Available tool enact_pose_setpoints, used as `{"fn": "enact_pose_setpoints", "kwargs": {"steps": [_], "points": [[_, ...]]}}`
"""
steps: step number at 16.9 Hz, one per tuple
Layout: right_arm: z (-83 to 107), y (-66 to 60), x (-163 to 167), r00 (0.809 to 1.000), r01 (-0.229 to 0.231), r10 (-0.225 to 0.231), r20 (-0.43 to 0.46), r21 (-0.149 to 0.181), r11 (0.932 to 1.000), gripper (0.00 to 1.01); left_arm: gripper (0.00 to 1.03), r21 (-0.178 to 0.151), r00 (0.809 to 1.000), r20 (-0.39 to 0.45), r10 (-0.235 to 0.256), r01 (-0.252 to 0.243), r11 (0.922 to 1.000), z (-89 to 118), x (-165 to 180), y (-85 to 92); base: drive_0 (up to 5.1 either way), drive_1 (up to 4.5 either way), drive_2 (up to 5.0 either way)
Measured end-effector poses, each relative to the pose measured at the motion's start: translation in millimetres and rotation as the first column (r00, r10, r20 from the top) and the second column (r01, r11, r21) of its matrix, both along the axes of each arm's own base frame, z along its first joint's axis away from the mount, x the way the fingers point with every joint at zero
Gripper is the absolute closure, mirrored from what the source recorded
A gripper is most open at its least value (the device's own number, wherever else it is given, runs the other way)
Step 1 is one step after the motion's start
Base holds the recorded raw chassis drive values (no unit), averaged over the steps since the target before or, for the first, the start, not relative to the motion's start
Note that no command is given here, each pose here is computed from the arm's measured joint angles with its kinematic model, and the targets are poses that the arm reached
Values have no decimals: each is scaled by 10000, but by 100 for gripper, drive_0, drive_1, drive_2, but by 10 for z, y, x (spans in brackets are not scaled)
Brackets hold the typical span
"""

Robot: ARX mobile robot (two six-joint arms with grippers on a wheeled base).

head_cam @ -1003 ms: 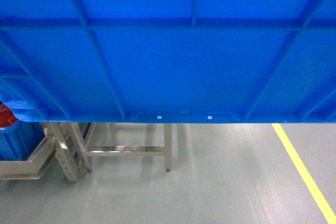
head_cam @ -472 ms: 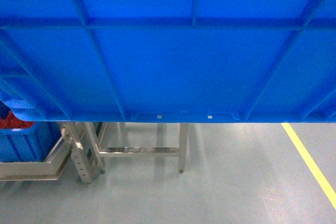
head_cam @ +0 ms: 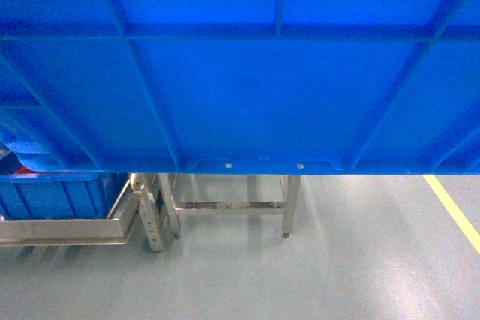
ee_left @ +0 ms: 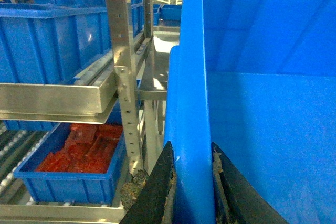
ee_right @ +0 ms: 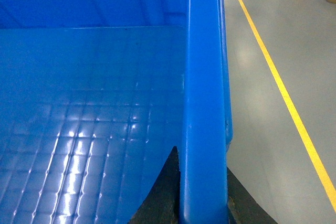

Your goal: Place box next to blue box on left shelf

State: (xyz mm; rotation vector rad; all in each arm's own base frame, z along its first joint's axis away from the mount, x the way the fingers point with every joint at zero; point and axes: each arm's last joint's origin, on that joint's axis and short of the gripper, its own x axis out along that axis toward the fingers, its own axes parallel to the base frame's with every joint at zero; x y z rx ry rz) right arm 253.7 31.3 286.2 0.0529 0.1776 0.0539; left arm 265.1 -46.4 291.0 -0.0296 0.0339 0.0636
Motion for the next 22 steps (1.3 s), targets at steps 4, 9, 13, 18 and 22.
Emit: {"fn": "enact_pose_setpoints", "kwargs": {"steps": [4,9,13,18,22], "points": [[-1,1,0,10000,-8,8,-15,-1,10000,93,91,4,10000,-19,4,-4,10000,-2,0,0,-476,107,367],[2,0,0,10000,-1,1,19,-1,10000,93,91,-1,10000,8,4,-4,10000,1,0,0,-490,114,345],[1,0,0,10000,-15,15,11,4,10000,93,91,-18,10000,-2,8,-8,10000,0,0,0,-483,145,345],[2,0,0,10000,-12,12,19,1,10000,93,92,-23,10000,1,1,-1,10000,0,0,0,-484,146,340],[2,2,-1,10000,-31,31,15,3,10000,93,92,-23,10000,-13,24,-24,10000,-1,1,5,-489,142,334]]}}
